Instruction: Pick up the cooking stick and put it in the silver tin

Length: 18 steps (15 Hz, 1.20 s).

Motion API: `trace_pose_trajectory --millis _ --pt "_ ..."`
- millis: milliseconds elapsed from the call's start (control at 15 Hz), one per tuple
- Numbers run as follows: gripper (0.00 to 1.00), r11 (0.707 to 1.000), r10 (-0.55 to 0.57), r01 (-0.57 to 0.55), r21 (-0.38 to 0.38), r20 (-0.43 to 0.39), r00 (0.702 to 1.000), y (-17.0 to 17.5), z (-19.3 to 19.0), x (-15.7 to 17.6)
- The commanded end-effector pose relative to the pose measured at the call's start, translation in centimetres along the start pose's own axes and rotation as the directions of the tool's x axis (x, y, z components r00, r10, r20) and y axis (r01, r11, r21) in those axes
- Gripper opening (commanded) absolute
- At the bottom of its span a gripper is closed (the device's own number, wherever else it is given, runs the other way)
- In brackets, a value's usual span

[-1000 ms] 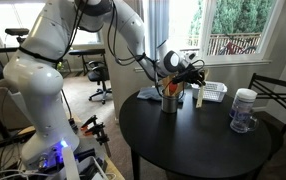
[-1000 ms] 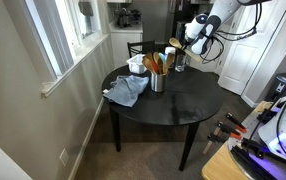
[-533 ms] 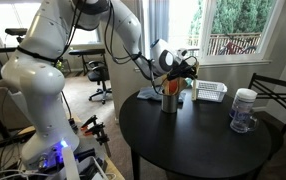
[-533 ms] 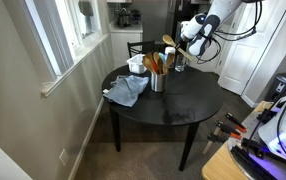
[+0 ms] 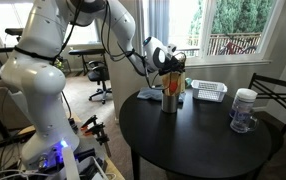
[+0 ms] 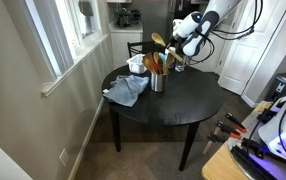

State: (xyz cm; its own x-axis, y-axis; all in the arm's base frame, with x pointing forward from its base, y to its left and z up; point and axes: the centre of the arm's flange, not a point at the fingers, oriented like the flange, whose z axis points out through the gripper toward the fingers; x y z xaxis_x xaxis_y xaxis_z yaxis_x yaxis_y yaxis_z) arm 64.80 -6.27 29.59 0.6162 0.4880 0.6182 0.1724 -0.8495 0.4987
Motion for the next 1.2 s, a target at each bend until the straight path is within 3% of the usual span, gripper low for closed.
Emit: trace_pose_trajectory --millis 0,267,400,800,1133 --pt "0.06 0.996 0.006 -0.003 0.094 -0.031 1.000 -1.1 -0.9 0.0" --pt "0.06 0.982 0.029 -0.012 0.191 -0.085 0.996 -3.1 -0.2 0.1" --pt "0.06 0.980 0.029 -0.009 0.201 -0.099 0.995 -3.5 0.4 -0.1" --pt "0.06 0.990 0.038 -0.014 0.143 -0.166 0.985 -1.1 1.5 -0.2" --pt "0.06 0.989 0.072 -0.045 0.141 -0.193 0.979 0.4 2.8 0.7"
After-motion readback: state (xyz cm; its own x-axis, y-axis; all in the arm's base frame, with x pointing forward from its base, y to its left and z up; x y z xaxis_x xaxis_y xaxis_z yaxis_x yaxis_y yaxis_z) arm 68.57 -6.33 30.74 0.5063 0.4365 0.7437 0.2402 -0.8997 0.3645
